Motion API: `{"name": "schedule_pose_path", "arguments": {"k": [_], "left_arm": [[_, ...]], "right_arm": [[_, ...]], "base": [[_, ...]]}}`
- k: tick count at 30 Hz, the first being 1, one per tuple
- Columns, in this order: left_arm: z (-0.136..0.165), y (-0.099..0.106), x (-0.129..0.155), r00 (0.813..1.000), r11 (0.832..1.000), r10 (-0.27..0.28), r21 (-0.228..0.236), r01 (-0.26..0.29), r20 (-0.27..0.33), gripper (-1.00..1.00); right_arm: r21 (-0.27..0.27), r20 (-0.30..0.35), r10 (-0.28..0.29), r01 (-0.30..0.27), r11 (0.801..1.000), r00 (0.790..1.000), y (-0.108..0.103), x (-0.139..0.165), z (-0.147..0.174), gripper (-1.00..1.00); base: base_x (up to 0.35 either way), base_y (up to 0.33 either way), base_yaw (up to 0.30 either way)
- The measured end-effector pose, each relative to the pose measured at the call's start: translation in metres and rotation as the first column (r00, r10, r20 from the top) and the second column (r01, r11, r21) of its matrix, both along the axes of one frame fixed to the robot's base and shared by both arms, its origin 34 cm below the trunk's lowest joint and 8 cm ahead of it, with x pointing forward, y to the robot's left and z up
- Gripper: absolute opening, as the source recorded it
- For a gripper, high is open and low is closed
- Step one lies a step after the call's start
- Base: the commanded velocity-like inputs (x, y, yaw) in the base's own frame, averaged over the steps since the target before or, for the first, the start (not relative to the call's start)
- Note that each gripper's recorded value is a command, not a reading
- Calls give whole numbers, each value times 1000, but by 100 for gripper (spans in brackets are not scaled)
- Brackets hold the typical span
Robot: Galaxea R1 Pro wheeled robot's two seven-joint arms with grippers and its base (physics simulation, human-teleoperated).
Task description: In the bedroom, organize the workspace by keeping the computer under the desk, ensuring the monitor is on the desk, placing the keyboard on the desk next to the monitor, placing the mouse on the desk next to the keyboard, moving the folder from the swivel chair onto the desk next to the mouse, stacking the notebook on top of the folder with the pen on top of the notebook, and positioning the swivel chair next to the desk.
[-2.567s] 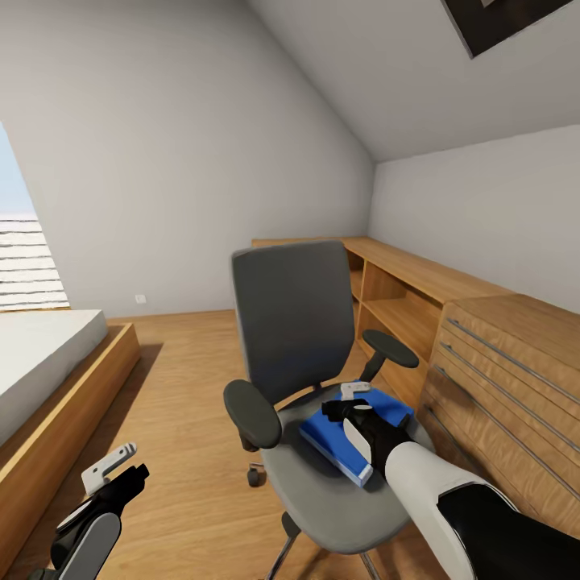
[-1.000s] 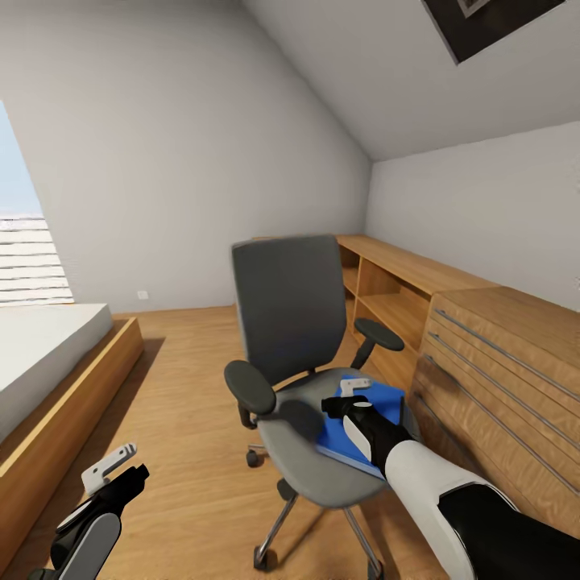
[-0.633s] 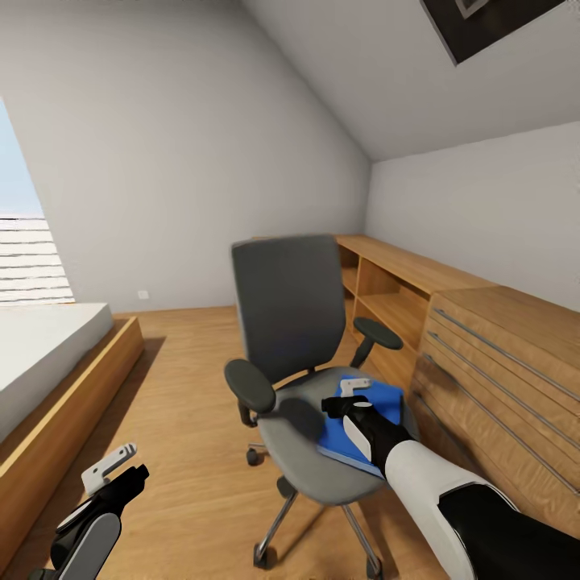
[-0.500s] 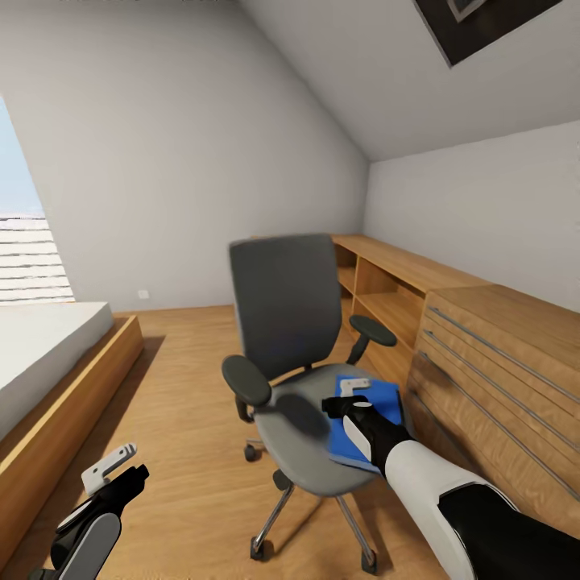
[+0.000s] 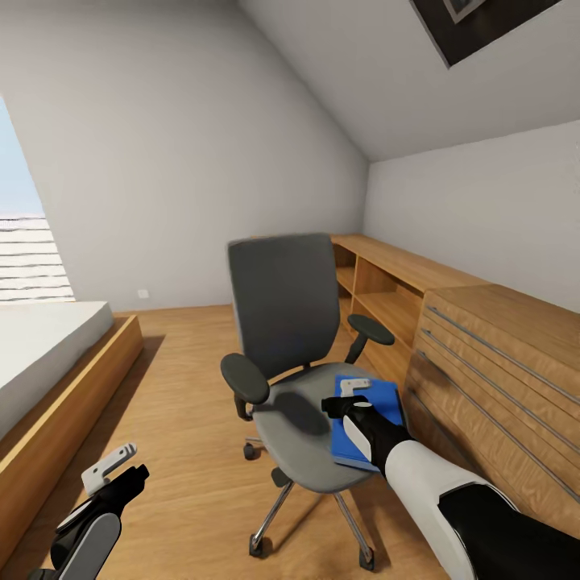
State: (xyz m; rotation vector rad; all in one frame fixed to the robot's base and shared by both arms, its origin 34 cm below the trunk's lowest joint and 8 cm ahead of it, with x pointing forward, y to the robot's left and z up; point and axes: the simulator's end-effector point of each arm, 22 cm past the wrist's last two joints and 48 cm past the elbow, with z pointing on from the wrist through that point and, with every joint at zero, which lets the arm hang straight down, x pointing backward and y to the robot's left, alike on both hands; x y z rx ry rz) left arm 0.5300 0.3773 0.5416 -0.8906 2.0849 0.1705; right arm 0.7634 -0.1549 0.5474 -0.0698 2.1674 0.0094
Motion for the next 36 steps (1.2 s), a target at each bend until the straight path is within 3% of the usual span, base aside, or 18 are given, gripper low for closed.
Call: {"name": "schedule_pose_path", "arguments": {"k": [23, 36], "left_arm": [[8, 0, 2, 1000, 1000, 0, -1, 0, -2, 100], [7, 0, 2, 1000, 1000, -1, -1, 1, -5, 100]], "right_arm": [[9, -12, -10, 10, 1000, 1000, -3, -1, 3, 100], [53, 90, -1, -4, 999, 996, 10, 19, 50, 100]], "base": [[0, 0, 0], [0, 0, 0]]}}
